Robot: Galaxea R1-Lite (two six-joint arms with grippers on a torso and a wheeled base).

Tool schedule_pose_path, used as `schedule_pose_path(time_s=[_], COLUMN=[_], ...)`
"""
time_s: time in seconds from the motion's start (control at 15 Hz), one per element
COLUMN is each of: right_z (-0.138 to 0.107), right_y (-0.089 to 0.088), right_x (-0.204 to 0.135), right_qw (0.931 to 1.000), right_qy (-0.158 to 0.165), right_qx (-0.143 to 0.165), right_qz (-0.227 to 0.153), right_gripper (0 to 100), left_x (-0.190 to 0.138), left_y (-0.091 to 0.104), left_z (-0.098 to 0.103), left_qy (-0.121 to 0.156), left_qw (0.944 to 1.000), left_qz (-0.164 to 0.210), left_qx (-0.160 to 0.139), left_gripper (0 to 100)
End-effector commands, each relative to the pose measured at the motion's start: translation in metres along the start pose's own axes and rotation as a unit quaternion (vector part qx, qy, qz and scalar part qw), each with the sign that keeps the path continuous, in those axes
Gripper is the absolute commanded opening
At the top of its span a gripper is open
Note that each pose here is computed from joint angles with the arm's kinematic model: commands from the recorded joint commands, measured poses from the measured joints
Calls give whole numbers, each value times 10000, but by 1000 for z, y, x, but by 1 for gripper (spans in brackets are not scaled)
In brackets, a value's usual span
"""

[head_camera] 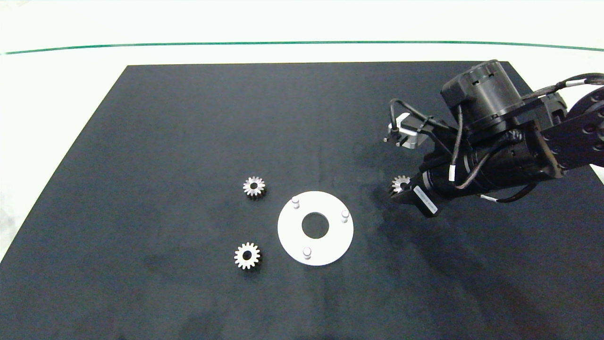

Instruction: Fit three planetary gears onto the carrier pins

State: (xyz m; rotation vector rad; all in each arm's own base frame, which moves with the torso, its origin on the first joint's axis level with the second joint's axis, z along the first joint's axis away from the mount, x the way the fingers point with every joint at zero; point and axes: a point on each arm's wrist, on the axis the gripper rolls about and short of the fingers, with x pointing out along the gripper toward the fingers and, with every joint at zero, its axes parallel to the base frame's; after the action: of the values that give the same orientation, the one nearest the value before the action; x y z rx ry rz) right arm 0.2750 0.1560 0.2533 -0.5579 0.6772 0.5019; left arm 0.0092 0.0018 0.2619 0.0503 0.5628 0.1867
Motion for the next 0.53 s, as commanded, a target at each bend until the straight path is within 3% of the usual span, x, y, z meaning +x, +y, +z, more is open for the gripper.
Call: schedule_pose_path(time_s=[0.07,0.53], right_z=[15,26], right_y=[16,50], right_x=[-26,-20], right_qw=[9990,9968], right_qy=[-351,-378], right_qx=[-209,-443], right_qz=[160,548], right_gripper=[13,13], left_x=[0,0], left_y=[0,0], left_z=[-1,-1], left_qy=[24,25], left_qw=[10000,10000], left_qz=[1,62], left_qx=[1,43], left_gripper=[100,100])
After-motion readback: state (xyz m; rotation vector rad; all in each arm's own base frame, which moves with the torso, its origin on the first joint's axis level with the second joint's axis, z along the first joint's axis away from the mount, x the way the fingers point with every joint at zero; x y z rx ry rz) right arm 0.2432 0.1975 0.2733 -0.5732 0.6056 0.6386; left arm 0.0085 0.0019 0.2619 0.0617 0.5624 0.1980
